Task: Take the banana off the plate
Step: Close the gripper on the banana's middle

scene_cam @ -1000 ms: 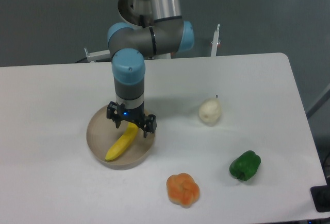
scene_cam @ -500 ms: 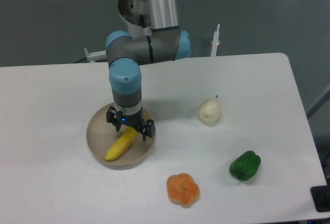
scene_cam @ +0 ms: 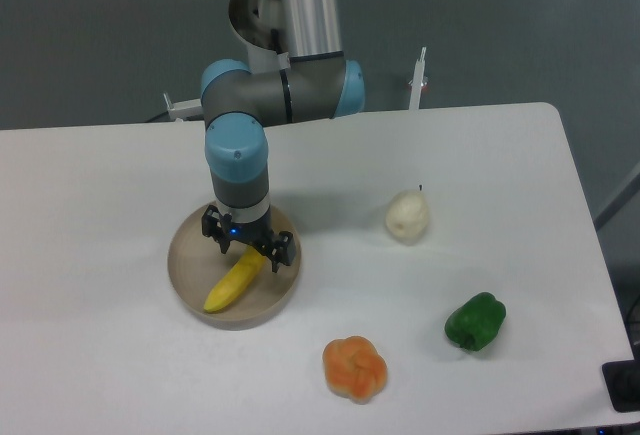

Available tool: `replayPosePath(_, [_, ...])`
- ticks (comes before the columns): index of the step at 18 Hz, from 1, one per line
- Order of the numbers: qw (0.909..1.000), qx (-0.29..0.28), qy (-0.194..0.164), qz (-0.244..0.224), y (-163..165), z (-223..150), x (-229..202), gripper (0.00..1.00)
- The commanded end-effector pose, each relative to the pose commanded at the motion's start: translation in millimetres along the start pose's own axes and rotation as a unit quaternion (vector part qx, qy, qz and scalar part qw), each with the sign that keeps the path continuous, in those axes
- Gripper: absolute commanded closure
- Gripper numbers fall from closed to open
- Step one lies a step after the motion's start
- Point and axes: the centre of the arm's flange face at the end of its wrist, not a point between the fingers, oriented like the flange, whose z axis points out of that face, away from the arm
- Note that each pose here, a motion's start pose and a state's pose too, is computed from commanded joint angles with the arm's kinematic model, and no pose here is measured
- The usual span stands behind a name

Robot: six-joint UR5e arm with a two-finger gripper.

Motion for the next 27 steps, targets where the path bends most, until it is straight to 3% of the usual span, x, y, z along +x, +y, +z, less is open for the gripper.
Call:
replayPosePath(5, [1.0000,-0.006,0.002,0.001,1.3,5.6,1.2,0.05])
replayPosePath(7, [1.0000,-0.004,0.001,0.001,1.0,3.3,0.1,0.16])
replayPosePath(9, [1.0000,-0.005,0.001,0.001,1.5,3.8,0.4,0.33])
replayPosePath(11, [1.0000,-0.003,0.000,0.001,0.4,2.7,-0.2,0.41])
replayPosePath(12, [1.0000,-0.005,0.001,0.001,1.0,4.1,0.1,0.53])
replayPosePath(13, [1.0000,-0.005,0.002,0.002,1.3,4.7,1.2,0.57])
replayPosePath(27, [1.0000,0.000,-0.001,0.007,-2.7,-0.4,-1.8,0.66])
